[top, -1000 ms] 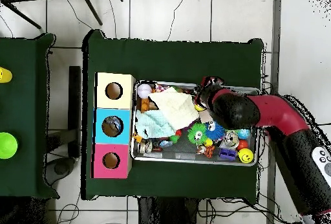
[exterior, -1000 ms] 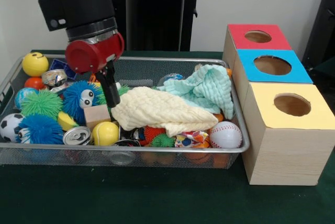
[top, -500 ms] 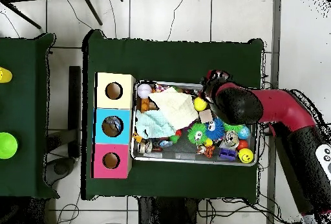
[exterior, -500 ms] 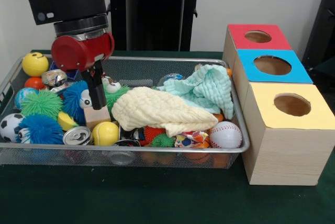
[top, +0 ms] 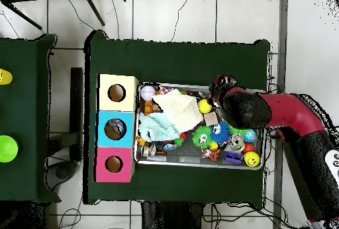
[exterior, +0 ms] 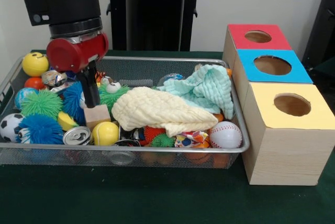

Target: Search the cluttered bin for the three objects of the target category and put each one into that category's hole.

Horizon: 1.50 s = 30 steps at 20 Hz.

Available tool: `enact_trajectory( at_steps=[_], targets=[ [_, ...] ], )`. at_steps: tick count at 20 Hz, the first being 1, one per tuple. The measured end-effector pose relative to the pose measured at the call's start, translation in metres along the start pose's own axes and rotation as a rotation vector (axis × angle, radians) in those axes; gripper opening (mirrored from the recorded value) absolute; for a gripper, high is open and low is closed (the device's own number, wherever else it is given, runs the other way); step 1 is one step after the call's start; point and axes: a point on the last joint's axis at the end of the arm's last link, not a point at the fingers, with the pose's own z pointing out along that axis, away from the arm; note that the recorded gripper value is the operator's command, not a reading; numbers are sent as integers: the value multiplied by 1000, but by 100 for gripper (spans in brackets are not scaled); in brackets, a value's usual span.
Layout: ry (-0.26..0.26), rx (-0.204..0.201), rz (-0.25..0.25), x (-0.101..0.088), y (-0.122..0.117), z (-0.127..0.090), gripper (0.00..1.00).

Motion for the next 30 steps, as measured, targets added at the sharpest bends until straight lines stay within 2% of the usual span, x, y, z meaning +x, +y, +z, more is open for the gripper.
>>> enact_trajectory(
  at_steps=[3, 7, 8, 11, 17, 18, 22, 26, 27, 30],
  targets=[
    [22, -57, 9, 5, 7, -3, 0],
    [65, -165, 14, 12, 22, -12, 0],
    [89, -223, 15, 15, 31, -18, 0],
    [110, -287, 13, 16, 42, -25, 0],
    [98, -345, 9, 9, 62, -23, 0],
    [85, -361, 11, 6, 69, -19, 0],
    [48, -381, 16, 0, 84, -4, 0],
    [-25, -377, 23, -14, 107, 27, 0],
    [-56, -372, 24, -23, 116, 39, 100],
    [-68, -373, 23, -27, 120, 44, 100]
  ],
)
